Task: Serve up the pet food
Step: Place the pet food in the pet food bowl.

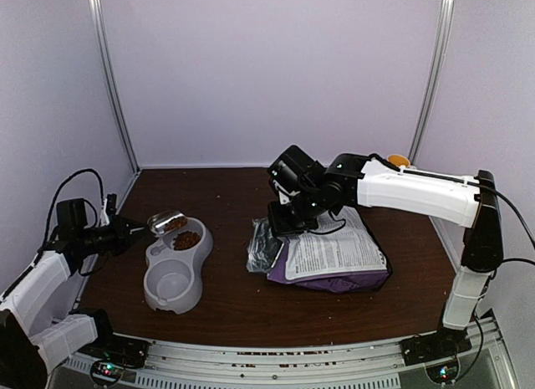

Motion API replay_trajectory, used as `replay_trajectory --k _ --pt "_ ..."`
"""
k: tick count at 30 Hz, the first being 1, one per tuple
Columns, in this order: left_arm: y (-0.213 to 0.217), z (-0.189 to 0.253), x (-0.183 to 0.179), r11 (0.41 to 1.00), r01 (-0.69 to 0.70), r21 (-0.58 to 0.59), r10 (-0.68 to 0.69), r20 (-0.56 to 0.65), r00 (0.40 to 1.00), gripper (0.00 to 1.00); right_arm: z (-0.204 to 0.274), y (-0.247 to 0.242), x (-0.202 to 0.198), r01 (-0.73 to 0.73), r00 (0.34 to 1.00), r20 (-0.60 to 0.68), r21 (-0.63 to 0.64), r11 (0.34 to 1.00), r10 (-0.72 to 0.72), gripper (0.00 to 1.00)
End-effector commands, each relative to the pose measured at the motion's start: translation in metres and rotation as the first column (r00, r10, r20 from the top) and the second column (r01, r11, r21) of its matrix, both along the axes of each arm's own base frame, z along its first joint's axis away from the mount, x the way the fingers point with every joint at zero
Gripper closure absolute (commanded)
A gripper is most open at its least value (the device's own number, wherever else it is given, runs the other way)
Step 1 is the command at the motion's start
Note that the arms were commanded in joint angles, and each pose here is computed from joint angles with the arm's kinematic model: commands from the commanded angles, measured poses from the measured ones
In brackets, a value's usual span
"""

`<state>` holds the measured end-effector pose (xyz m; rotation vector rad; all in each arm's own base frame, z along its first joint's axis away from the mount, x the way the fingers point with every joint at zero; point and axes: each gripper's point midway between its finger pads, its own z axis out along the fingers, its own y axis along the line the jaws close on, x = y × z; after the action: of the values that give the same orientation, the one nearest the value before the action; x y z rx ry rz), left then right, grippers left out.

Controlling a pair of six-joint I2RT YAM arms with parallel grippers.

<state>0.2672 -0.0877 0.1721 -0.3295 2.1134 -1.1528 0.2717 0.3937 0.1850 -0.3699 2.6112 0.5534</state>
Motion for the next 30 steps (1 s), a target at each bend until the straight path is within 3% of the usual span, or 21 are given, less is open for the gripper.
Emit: replay_trajectory --k 1,30 --pt "0.005 -0.001 -0.002 1.0 -0.001 0.027 0.0 0.024 1.0 1.0 0.019 -0.001 0.008 0.017 0.999 0.039 0.053 0.998 -0.019 1.0" --pt "0.016 -0.013 -0.002 0.979 -0.063 0.196 0.065 -0.005 0.998 1.0 0.016 0.003 0.008 0.013 0.999 0.03 0.059 0.998 -0.015 1.0"
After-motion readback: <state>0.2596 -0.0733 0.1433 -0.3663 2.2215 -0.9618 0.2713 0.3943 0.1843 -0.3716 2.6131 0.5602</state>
